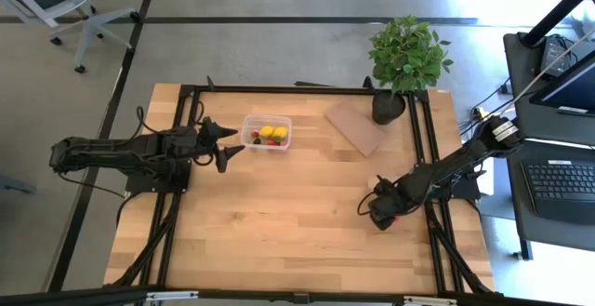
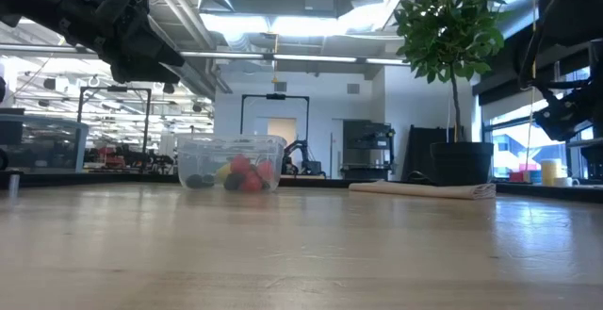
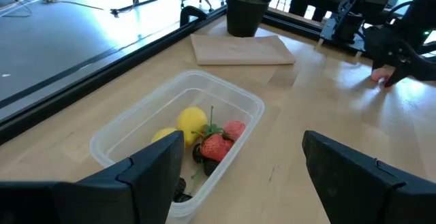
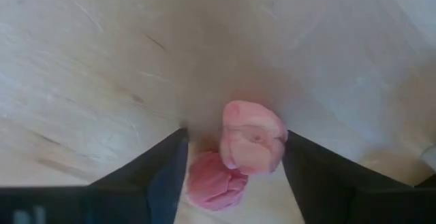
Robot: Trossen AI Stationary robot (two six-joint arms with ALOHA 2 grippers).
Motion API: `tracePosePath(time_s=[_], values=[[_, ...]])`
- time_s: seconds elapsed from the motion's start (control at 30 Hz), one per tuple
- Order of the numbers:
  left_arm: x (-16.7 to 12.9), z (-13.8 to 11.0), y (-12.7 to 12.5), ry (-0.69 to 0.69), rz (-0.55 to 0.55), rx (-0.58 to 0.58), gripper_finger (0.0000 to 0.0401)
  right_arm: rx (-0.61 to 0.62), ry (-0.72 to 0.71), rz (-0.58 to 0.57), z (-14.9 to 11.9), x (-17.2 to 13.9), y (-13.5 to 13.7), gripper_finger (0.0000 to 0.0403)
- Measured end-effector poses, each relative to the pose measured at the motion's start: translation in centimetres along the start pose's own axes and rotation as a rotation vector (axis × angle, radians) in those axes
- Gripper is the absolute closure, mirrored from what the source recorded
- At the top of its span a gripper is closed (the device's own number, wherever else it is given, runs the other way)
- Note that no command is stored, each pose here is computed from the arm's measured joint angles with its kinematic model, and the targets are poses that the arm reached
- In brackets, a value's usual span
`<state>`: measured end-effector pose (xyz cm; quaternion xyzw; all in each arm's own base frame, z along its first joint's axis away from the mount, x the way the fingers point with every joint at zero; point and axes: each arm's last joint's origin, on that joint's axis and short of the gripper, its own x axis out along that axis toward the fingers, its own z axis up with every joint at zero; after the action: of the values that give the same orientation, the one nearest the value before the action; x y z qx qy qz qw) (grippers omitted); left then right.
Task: Pick and placing Produce into tupperware
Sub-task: Put the pink peach into the transparent bin
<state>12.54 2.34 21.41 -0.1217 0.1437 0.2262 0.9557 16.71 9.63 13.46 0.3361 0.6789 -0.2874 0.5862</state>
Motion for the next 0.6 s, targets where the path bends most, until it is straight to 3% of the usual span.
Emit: tracePosePath(time_s=[0.4,0.6], values=[[0.0,0.0,-0.01,0.001,-0.004,0.0,0.011,-0.004,-0.02,-0.002,0.08,0.05,0.07,0.0296],[0.0,0.0,-0.01,0.001,-0.004,0.0,0.011,-0.008,-0.023,0.006,0.1,0.06,0.15,0.033]])
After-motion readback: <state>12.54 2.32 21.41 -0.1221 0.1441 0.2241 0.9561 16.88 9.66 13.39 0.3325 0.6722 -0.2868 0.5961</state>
